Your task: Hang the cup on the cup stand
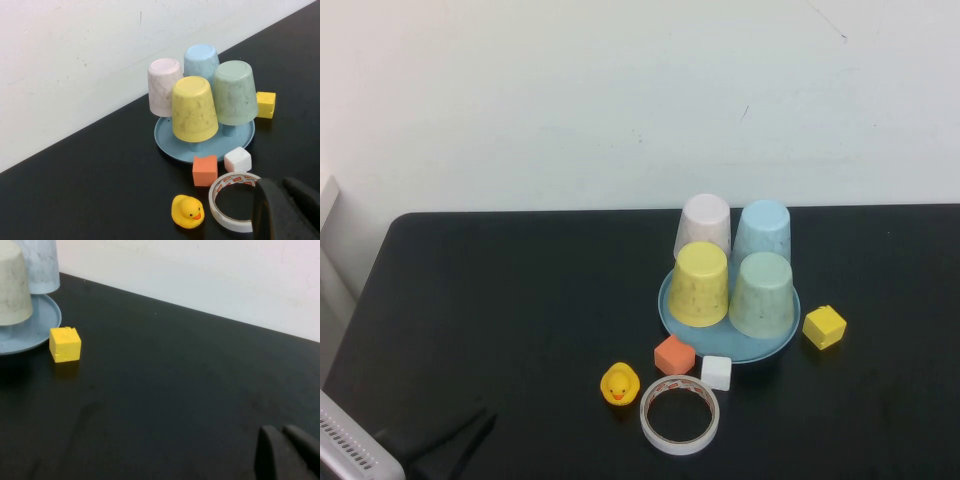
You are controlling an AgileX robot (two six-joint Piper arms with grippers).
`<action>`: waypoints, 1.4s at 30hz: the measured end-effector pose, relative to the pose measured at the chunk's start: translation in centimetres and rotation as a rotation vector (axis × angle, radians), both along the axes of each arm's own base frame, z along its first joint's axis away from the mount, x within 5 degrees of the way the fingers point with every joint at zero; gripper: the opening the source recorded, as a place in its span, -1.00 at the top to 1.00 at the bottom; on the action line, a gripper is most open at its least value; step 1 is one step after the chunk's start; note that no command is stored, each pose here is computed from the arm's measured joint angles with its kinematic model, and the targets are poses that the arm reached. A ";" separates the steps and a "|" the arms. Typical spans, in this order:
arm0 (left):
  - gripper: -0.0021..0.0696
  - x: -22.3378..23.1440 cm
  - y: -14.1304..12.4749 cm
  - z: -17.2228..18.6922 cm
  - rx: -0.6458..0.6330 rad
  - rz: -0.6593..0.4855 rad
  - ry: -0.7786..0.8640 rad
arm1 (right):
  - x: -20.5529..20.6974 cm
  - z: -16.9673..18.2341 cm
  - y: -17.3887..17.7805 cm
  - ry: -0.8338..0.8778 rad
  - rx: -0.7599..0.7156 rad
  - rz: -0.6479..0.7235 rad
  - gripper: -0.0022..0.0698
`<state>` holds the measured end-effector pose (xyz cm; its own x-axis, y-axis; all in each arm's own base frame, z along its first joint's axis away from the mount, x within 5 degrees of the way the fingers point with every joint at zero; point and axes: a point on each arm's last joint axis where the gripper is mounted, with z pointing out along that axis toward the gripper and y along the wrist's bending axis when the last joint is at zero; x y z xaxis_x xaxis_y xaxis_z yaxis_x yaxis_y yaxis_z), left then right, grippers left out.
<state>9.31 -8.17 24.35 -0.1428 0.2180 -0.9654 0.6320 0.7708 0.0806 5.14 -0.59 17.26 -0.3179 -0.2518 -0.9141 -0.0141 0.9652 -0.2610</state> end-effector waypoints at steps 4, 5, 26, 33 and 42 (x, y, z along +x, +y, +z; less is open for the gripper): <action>0.95 0.0 0.0 0.0 0.000 0.000 0.000 | 0.0 0.0 0.0 0.000 0.000 0.000 0.94; 0.95 0.0 0.0 0.0 0.000 0.000 0.000 | 0.0 0.0 0.0 0.000 0.000 0.000 0.94; 0.95 -3.9 7.1 1.0 -0.109 0.194 -0.136 | 0.0 0.0 0.0 0.000 0.000 0.000 0.94; 0.95 -4.2 7.5 -1.7 -0.090 0.205 -0.089 | 0.0 0.0 0.0 0.000 0.004 0.000 0.94; 0.95 -4.5 6.5 -2.7 -0.055 0.133 -0.108 | 0.0 0.0 0.0 0.000 0.006 0.000 0.94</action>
<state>4.80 -1.69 21.65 -0.0615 0.1510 -0.9866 0.5142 0.8520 0.0984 5.14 -0.56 17.26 -0.3176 -0.2467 -0.9156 -0.0146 0.9667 -0.2554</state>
